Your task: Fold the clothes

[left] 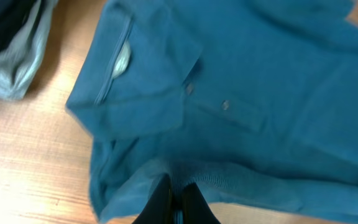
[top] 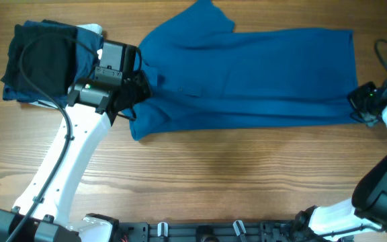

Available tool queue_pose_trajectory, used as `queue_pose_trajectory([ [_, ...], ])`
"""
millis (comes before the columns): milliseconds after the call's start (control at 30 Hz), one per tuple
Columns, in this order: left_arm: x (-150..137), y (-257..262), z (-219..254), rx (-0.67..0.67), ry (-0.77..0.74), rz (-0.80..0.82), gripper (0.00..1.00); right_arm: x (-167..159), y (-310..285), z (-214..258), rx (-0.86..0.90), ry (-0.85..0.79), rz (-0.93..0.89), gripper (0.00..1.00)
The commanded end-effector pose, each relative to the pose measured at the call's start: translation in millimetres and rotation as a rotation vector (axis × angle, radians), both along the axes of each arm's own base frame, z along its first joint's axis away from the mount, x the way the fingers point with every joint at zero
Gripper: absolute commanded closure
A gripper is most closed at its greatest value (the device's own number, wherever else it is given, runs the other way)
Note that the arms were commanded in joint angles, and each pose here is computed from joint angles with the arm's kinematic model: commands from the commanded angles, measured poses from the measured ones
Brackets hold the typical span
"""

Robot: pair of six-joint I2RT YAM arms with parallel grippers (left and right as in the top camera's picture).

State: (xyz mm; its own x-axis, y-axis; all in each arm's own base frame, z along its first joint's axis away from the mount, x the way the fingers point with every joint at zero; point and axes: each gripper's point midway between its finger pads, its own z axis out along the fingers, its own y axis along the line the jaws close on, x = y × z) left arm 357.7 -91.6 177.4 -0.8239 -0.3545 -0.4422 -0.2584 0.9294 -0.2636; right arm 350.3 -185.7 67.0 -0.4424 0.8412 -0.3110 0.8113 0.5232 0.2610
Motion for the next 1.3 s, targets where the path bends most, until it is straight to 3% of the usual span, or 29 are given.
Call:
queue_pose_trajectory([
  [0,18,-2,-3,0.021,-0.03,-0.036,0.96,20,6,-15,-0.003,-0.004,0.023,0.96],
  [167,32,-6,-36,0.052,0.025,-0.067,0.96,32,9,-32,-0.018,-0.003,0.042,0.96],
  [367,58,-15,-48,0.07,-0.037,-0.121,0.96,38,-4,-30,-0.079,-0.016,0.014,0.96],
  [633,64,-18,-52,0.097,-0.052,-0.155,0.96,45,-9,-28,-0.105,-0.046,0.01,0.96],
  [800,68,-19,-81,0.107,0.002,-0.157,0.96,46,-15,-27,-0.142,-0.044,0.004,0.96],
  [1000,71,-20,-93,0.11,0.016,-0.157,0.96,42,-13,-57,-0.114,0.015,0.008,0.93],
  [1067,74,-19,-91,0.114,0.003,-0.151,0.96,51,-18,-51,-0.151,-0.02,0.036,0.85],
  [1100,76,-16,-91,0.129,-0.004,-0.141,0.96,55,-20,-48,-0.167,-0.037,0.048,0.76],
  [1133,79,-13,-89,0.148,-0.015,-0.129,0.95,60,-22,-44,-0.179,-0.059,0.053,0.6],
  [1167,82,-11,-87,0.157,-0.031,-0.122,0.83,62,-23,-43,-0.185,-0.068,0.055,0.42],
  [1200,85,-12,-84,0.154,-0.046,-0.12,0.75,63,-23,-42,-0.195,-0.068,0.073,0.33],
  [1267,91,-14,-76,0.147,-0.076,-0.118,0.46,70,-24,-37,-0.226,-0.091,0.129,0.2],
])
